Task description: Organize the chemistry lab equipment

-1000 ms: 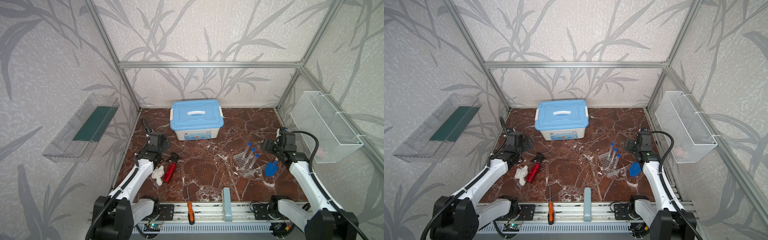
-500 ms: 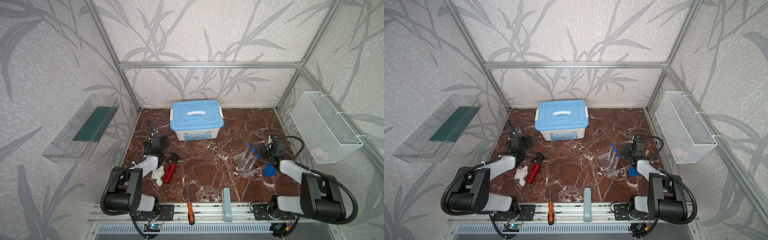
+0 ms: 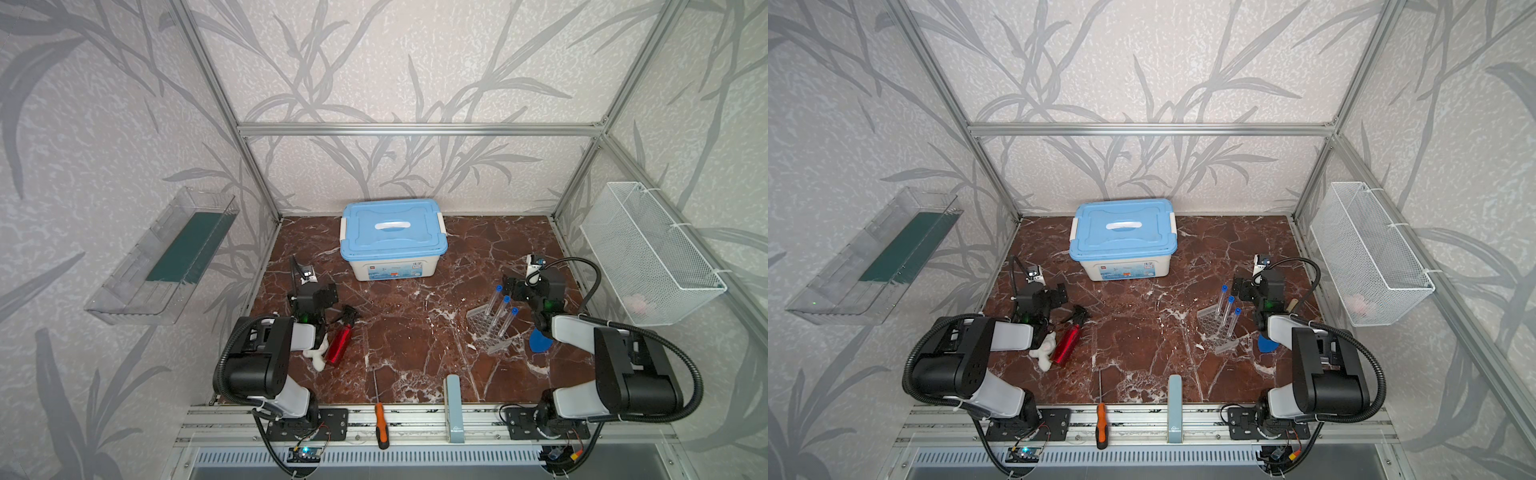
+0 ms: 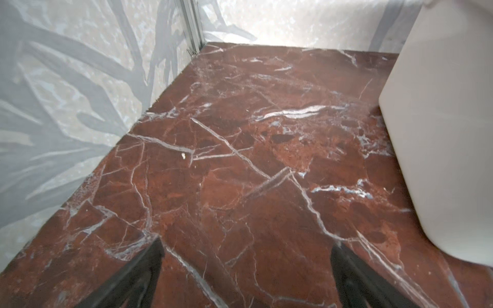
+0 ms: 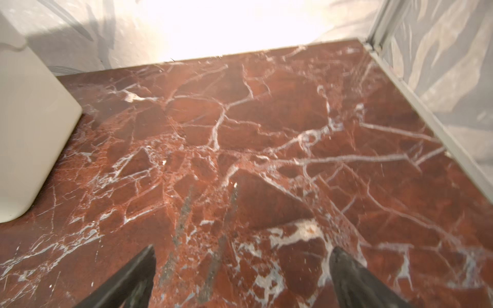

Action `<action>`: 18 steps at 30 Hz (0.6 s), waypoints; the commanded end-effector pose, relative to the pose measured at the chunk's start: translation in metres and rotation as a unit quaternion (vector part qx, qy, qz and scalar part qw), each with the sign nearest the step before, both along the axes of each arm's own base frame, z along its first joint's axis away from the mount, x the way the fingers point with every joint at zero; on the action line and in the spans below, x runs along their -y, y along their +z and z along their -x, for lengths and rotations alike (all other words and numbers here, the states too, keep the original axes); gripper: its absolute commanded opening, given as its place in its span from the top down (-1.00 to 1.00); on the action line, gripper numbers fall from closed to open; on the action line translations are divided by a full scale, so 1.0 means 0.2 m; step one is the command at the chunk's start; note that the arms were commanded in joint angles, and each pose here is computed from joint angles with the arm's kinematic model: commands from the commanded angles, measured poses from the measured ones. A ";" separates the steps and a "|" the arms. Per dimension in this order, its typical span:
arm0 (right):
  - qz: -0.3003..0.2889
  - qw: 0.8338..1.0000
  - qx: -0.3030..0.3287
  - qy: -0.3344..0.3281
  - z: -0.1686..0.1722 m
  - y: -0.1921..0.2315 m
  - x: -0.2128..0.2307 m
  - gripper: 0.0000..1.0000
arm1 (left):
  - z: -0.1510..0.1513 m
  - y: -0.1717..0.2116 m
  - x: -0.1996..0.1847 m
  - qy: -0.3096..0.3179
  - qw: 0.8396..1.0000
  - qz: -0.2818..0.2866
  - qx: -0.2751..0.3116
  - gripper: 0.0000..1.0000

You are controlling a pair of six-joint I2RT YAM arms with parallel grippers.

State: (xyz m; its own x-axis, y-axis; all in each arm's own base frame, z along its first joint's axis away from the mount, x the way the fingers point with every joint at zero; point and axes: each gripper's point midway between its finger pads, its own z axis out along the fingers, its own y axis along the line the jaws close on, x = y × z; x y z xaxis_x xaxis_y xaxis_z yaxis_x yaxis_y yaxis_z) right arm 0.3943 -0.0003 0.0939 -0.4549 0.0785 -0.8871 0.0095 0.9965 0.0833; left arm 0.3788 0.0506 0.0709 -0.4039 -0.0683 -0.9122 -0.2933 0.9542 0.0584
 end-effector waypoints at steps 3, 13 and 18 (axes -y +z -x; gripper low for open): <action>0.060 0.996 0.055 0.040 0.00 -0.01 -0.12 -0.98 | -0.08 0.12 0.04 -0.033 0.998 0.001 0.047 -0.98; 0.070 0.994 0.068 0.041 -0.01 -0.01 -0.14 -0.98 | -0.09 0.12 0.07 -0.064 0.996 0.015 0.051 -0.98; 0.070 0.995 0.056 0.042 -0.01 -0.02 -0.14 -0.98 | -0.09 0.12 0.07 -0.065 0.997 0.014 0.050 -0.98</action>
State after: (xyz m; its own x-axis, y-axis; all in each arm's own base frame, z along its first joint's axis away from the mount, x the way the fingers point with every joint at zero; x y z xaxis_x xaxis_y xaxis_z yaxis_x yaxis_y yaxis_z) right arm 0.3900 0.0282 0.0755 -0.3972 -0.0732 -0.9148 -0.0838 0.9955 -0.0433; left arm 0.3903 0.0373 0.0832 -0.3545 -0.0703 -0.9324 -0.1850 0.9827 -0.0038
